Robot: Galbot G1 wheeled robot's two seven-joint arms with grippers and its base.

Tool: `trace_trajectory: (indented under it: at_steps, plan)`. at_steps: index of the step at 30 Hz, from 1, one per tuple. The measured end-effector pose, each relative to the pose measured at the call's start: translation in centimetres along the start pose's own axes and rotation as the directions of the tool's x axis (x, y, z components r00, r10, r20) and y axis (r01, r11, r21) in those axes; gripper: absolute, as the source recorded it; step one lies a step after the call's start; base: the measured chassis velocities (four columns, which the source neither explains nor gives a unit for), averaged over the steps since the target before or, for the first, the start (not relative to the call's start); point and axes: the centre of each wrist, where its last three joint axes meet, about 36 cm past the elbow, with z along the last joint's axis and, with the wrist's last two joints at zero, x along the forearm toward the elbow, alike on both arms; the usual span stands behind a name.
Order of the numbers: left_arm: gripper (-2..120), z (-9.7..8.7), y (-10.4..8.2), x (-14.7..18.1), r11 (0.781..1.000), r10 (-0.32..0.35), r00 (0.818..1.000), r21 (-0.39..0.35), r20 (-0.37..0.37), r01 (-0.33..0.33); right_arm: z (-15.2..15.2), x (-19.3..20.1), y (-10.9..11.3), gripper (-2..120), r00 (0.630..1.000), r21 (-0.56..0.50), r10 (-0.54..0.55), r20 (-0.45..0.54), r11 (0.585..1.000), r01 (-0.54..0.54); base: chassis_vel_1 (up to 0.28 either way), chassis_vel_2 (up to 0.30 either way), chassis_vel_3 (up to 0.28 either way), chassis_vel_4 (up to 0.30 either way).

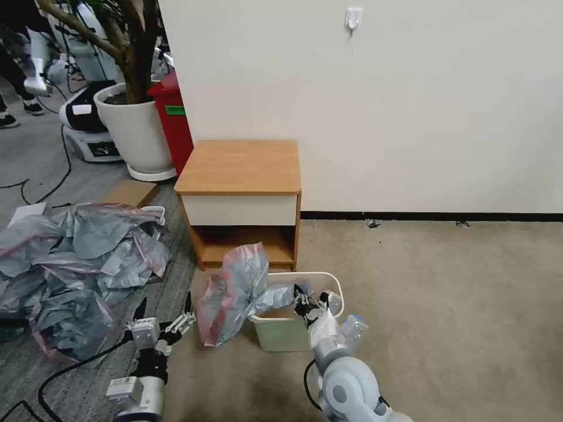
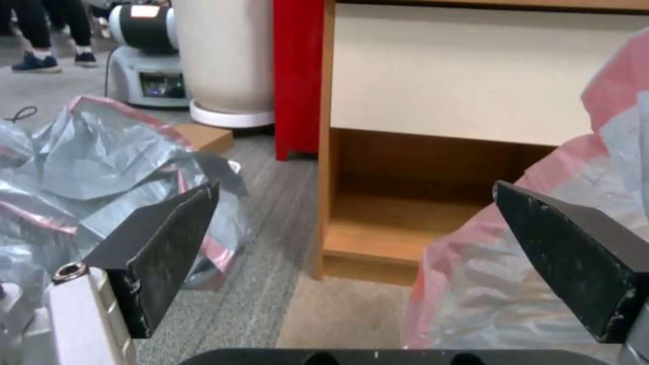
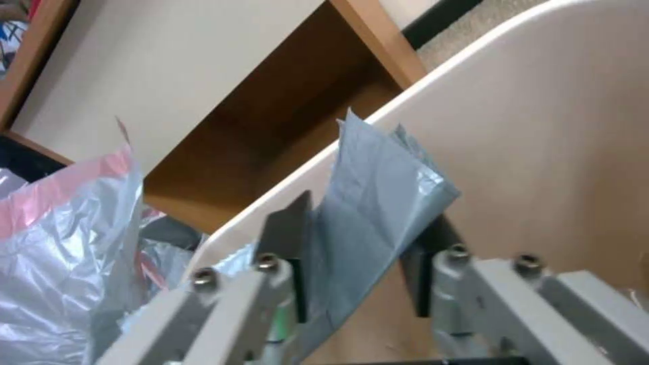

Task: Pick up the garbage bag from the table and place it over the trash can.

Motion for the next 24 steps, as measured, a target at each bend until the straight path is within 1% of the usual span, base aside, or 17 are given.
trace_trajectory:
  at_steps: [1, 3, 5, 6, 7, 9, 10, 11, 13, 14, 17, 20, 24]
  plan:
    - [100, 0.0, 0.0, -0.1, 1.0, 0.0, 1.0, 0.0, 0.001, 0.0, 0.0, 0.0, -0.1, 37, 1.0, 0.005, 0.0, 0.001, 1.0, 0.0, 0.0, 0.0, 0.0, 0.0]
    - [100, 0.0, 0.0, -0.1, 1.0, 0.001, 1.0, 0.0, 0.001, -0.001, -0.1, 0.0, -0.1, 38, 1.0, 0.011, 0.001, 0.003, 1.0, -0.001, 0.0, 0.0, 0.0, 0.0]
    - [100, 0.0, -0.1, -0.2, 1.0, 0.003, 1.0, 0.002, 0.002, -0.003, -0.3, 0.0, -0.5, 50, 1.0, 0.03, 0.007, 0.011, 1.0, -0.007, 0.0, 0.0, 0.0, 0.0]
    - [100, 0.0, -0.1, -0.2, 1.0, 0.004, 1.0, 0.003, 0.002, -0.004, -0.4, 0.0, -0.7, 53, 1.0, 0.038, 0.01, 0.014, 0.999, -0.011, 0.0, 0.0, 0.0, 0.0]
    - [100, 0.0, -0.1, -0.2, 1.0, 0.004, 1.0, 0.003, 0.002, -0.004, -0.4, 0.0, -0.7, 53, 1.0, 0.038, 0.01, 0.014, 0.999, -0.011, 0.0, 0.0, 0.0, 0.0]
    - [100, 0.1, -0.3, -0.3, 1.0, 0.007, 1.0, 0.005, 0.001, -0.007, -0.9, 0.1, -1.0, 65, 1.0, 0.058, 0.014, 0.024, 0.998, -0.015, 0.0, 0.0, 0.0, 0.0]
    - [100, 0.1, -0.3, -0.3, 1.0, 0.009, 1.0, 0.005, 0.001, -0.009, -1.2, 0.2, -1.0, 68, 0.999, 0.063, 0.009, 0.031, 0.998, -0.011, 0.0, 0.0, 0.0, 0.0]
    - [100, 0.1, -0.3, -0.3, 1.0, 0.009, 1.0, 0.005, 0.001, -0.009, -1.2, 0.2, -1.0, 68, 0.999, 0.063, 0.009, 0.031, 0.998, -0.011, 0.0, 0.0, 0.0, 0.0]
    - [100, 0.0, -0.4, -0.3, 1.0, 0.011, 1.0, 0.007, 0.002, -0.011, -2.0, 0.4, -0.8, 78, 0.999, 0.068, -0.001, 0.044, 0.998, -0.002, 0.0, 0.0, 0.0, 0.0]
    - [100, 0.0, -0.4, -0.3, 1.0, 0.011, 1.0, 0.007, 0.002, -0.011, -2.0, 0.4, -0.8, 78, 0.999, 0.068, -0.001, 0.044, 0.998, -0.002, 0.0, 0.0, 0.0, 0.0]
    - [100, 0.1, -0.5, -0.4, 1.0, 0.015, 1.0, 0.009, 0.001, -0.016, -2.8, 0.7, -0.4, 93, 0.998, 0.07, -0.014, 0.061, 0.998, 0.01, 0.0, 0.0, 0.0, 0.0]
    - [100, 0.1, -0.8, -0.3, 1.0, 0.021, 1.0, 0.011, 0.0, -0.021, -3.3, 0.8, -0.3, 98, 0.997, 0.069, -0.019, 0.072, 0.998, 0.014, 0.0, 0.0, 0.0, 0.0]
    - [100, -0.5, -1.1, -0.3, 0.999, 0.031, 0.999, 0.019, 0.014, -0.031, -3.9, 1.0, -0.3, 99, 0.996, 0.071, -0.023, 0.088, 0.997, 0.016, 0.0, 0.0, 0.0, 0.0]
